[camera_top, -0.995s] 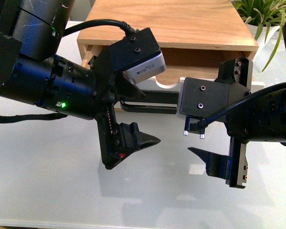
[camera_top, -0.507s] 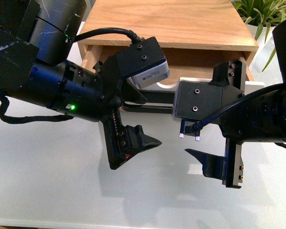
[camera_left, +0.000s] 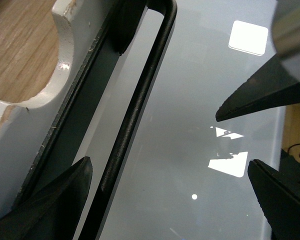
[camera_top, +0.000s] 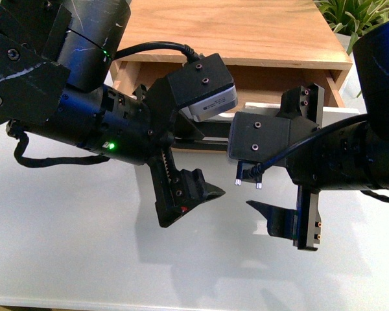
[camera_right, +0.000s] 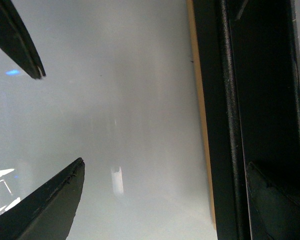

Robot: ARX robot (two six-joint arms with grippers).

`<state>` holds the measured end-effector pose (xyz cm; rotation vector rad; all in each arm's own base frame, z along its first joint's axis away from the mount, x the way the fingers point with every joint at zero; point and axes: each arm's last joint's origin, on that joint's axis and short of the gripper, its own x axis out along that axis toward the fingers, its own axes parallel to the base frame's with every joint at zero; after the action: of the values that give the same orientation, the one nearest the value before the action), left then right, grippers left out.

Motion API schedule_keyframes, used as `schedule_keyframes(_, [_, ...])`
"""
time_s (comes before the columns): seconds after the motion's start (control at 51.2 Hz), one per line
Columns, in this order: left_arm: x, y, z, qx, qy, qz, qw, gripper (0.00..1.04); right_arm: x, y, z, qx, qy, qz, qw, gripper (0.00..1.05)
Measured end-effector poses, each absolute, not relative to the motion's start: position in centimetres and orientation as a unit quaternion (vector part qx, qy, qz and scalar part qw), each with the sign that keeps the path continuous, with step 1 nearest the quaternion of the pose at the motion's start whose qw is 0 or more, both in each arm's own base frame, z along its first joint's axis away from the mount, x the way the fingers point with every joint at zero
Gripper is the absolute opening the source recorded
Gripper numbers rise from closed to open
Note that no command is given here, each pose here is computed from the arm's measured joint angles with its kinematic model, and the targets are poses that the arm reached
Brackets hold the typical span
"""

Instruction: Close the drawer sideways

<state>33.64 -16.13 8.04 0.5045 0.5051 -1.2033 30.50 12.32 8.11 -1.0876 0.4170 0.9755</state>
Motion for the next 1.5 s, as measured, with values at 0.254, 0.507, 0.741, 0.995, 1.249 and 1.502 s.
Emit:
schedule_keyframes(0.254, [35.8,-16.7,8.6,0.240,0.219,-0.522,0.789,0.96,33.1,11.8,8.7,-0.487,0.187,0.401,0.753,0.96])
schedule_keyframes(0.507, [38.2,-17.1,8.6,0.238,0.214,-0.500,0.805,0.96,35.7,11.4,8.6,-0.491,0.183,0.365,0.770,0.96])
schedule_keyframes(0.741, [39.5,-16.8,9.4,0.233,0.209,-0.477,0.822,0.96,36.7,11.3,8.7,-0.495,0.170,0.338,0.782,0.96])
schedule_keyframes(0.995, [39.5,-16.5,9.5,0.217,0.209,-0.466,0.832,0.96,36.2,11.1,8.7,-0.490,0.169,0.328,0.789,0.96])
schedule_keyframes(1.249, [37.4,-13.6,12.0,0.190,0.195,-0.446,0.853,0.96,33.7,9.5,11.0,-0.454,0.167,0.301,0.821,0.96])
schedule_keyframes(1.502, [32.7,-7.5,18.1,0.078,0.141,-0.378,0.912,0.96,27.4,6.8,15.5,-0.331,0.132,0.232,0.905,0.96])
